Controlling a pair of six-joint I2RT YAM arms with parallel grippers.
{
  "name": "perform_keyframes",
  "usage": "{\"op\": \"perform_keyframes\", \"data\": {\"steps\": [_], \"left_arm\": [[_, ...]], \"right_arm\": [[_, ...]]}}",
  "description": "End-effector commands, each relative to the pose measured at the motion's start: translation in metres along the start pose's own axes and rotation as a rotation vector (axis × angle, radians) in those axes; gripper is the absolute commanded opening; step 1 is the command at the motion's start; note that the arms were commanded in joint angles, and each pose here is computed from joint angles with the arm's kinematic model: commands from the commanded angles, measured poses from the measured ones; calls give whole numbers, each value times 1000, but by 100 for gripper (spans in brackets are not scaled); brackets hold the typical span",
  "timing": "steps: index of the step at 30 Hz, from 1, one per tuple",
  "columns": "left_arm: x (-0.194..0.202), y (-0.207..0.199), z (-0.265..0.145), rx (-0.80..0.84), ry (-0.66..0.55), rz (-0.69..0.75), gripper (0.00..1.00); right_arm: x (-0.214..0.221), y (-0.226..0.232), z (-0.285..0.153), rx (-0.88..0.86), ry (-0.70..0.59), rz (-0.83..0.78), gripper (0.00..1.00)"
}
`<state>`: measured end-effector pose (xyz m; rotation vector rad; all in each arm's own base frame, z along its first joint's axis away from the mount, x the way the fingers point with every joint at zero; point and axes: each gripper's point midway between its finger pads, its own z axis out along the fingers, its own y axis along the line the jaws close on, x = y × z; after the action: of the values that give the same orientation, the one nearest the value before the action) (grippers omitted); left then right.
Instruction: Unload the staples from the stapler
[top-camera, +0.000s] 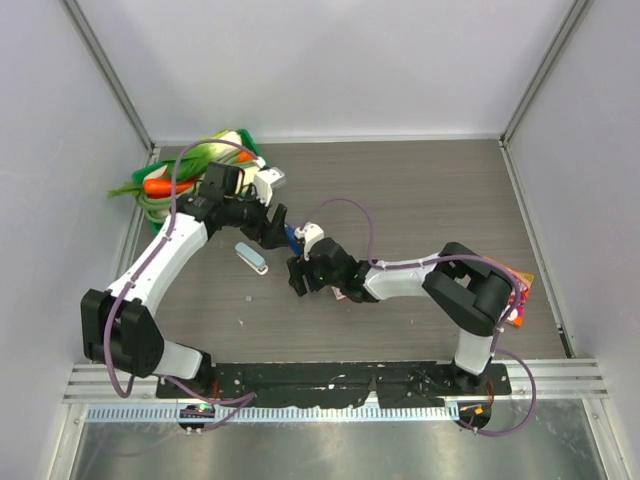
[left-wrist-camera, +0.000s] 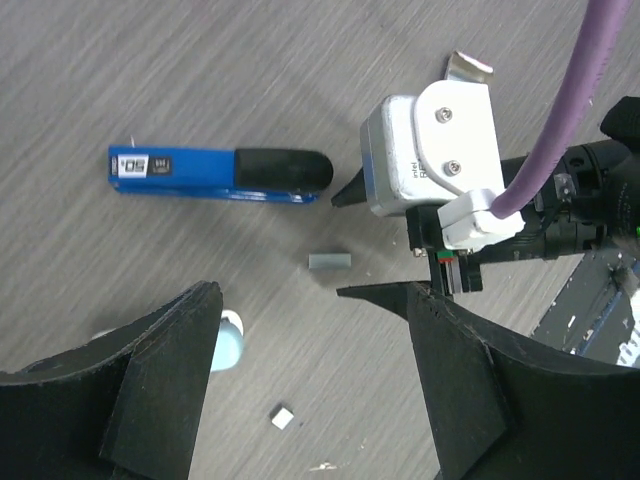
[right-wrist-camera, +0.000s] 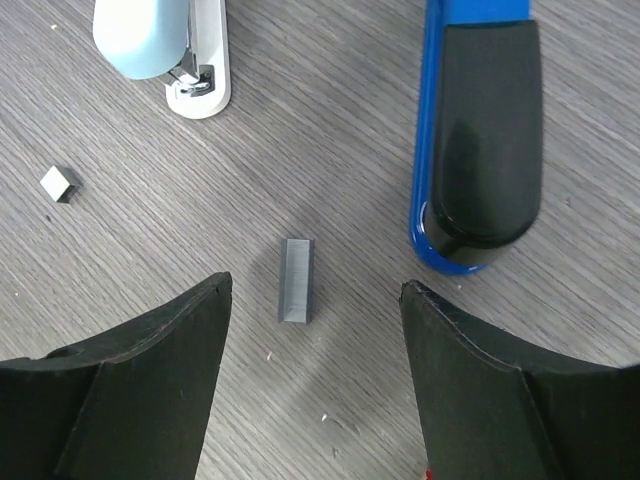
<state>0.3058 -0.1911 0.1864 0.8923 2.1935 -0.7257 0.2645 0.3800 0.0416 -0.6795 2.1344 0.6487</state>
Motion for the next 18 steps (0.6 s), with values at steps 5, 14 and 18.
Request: {"op": "perform_keyframes", "data": {"steps": [5,14,18], "left_arm": [[-5,-4,-27,8,-56,9,79],[-3,2,-34,-33,-53,8,78],[-2,3,-35,-43,-50,10,78]], "right_arm": [[-13,17,11,27,-44,-123,69],[7,16,12,108,16,-224,52],[12,14,11,123,28,-223,44]]}}
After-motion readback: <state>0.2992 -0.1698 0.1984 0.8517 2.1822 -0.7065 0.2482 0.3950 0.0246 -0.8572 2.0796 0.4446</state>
